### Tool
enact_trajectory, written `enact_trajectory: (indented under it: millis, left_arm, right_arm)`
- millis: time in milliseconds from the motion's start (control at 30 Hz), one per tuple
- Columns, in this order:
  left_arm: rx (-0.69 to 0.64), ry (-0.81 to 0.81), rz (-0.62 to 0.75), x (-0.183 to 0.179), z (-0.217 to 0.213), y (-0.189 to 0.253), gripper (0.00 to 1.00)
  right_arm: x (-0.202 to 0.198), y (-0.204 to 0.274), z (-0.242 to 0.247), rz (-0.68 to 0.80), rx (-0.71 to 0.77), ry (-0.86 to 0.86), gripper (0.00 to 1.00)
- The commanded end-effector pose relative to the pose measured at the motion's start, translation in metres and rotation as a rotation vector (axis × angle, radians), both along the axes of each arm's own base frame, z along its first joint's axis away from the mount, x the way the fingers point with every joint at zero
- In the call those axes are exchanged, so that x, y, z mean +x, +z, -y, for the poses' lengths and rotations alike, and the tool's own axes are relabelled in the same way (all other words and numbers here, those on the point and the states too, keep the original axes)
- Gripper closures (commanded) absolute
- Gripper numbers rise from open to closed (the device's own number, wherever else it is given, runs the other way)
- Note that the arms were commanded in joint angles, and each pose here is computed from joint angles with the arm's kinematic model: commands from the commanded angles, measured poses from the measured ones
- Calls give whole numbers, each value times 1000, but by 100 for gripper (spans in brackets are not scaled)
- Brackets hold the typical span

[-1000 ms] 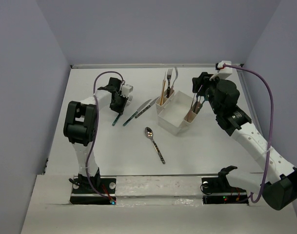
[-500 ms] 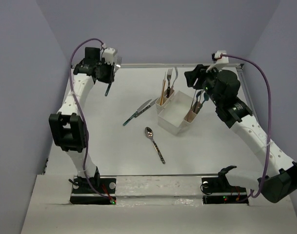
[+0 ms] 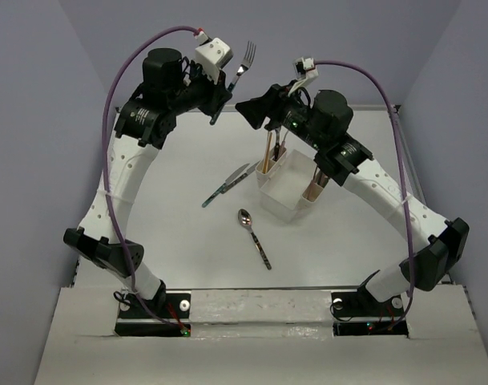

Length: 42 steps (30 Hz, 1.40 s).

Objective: Sort the eating utensils into containers

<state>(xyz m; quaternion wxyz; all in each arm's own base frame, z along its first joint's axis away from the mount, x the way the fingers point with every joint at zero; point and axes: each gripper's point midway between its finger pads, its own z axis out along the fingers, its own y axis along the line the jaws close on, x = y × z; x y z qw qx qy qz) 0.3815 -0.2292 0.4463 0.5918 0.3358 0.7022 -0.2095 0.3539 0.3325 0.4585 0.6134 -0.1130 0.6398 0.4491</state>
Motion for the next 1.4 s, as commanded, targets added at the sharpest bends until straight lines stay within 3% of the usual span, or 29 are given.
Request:
enact_trajectory:
  millis: [0, 233, 433, 1033, 1367]
  left_arm:
    - [11, -43, 9, -10, 12, 3, 100]
    - [14, -71, 11, -21, 18, 2, 100]
    - [10, -81, 4, -28, 18, 0, 100]
    - [18, -74, -2, -30, 17, -6, 100]
    - [9, -100, -5, -30, 25, -5, 100]
  right_arm:
    - [-8, 48, 2, 53, 207, 28, 37]
    - [6, 45, -3, -11, 292, 9, 41]
    - [24, 30, -1, -83, 294, -69, 46]
    - [37, 6, 11, -163, 293, -174, 51]
    - [50, -10, -14, -189, 257, -118, 51]
